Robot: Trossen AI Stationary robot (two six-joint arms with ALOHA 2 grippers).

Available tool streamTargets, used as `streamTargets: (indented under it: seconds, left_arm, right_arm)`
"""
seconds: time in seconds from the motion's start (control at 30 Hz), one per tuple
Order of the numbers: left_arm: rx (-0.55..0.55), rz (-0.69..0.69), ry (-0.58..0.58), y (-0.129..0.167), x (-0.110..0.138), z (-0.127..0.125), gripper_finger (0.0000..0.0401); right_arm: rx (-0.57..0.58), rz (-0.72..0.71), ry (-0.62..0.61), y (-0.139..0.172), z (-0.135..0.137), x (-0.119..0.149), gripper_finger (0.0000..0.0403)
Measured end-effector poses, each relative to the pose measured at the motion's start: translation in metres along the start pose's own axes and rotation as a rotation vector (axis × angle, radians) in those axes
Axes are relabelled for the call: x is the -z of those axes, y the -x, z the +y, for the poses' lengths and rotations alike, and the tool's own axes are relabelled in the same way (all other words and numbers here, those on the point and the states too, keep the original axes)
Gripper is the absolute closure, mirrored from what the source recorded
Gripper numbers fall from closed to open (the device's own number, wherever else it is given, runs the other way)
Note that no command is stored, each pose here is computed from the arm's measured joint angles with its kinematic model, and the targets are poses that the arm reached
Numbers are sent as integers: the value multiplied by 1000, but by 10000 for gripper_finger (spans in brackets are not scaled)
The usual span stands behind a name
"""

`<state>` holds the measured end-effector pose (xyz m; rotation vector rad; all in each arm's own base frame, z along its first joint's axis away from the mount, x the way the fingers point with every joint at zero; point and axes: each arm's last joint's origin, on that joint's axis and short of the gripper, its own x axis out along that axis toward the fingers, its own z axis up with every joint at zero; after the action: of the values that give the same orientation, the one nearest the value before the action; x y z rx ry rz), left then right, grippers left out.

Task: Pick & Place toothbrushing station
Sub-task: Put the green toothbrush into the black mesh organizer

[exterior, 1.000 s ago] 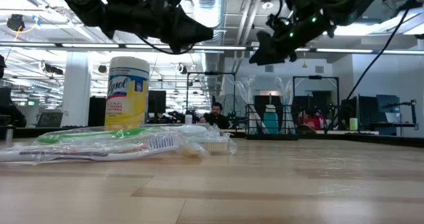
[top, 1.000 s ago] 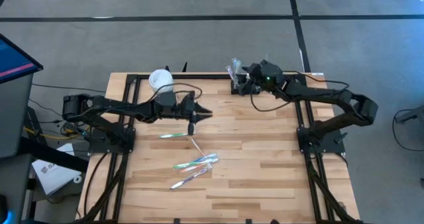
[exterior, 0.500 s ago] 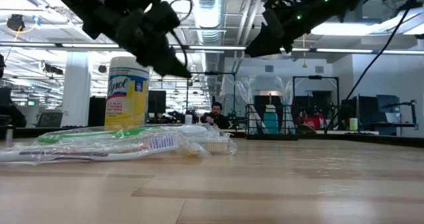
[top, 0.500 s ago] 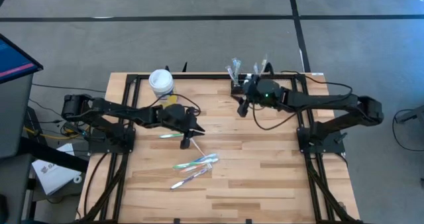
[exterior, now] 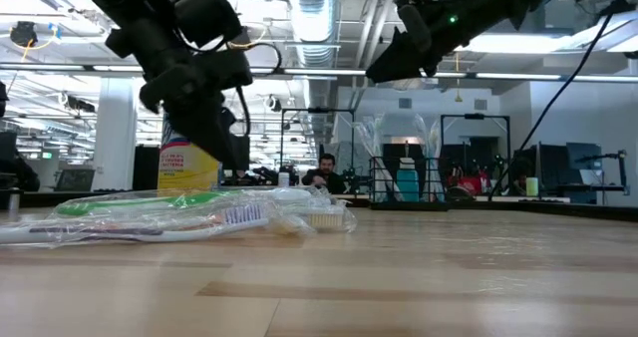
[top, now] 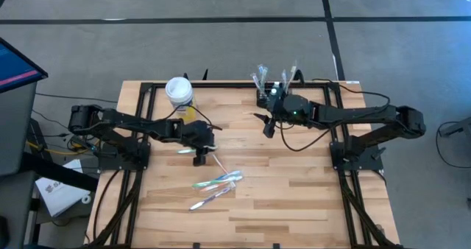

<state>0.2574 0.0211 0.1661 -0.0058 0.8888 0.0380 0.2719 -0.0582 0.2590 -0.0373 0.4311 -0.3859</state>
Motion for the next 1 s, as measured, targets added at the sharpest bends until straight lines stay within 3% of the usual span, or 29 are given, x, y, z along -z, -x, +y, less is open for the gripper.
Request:
streamTargets:
  seconds: [0.53, 1.0]
  left_arm:
    - [-59, 185, 32, -3, 30, 2, 280]
    - [-112, 193, 56, -3, 33, 4, 276]
  right_arm:
    - [1, 1, -8, 0, 0, 0, 241]
    - [1, 1, -9, 0, 0, 0, 245]
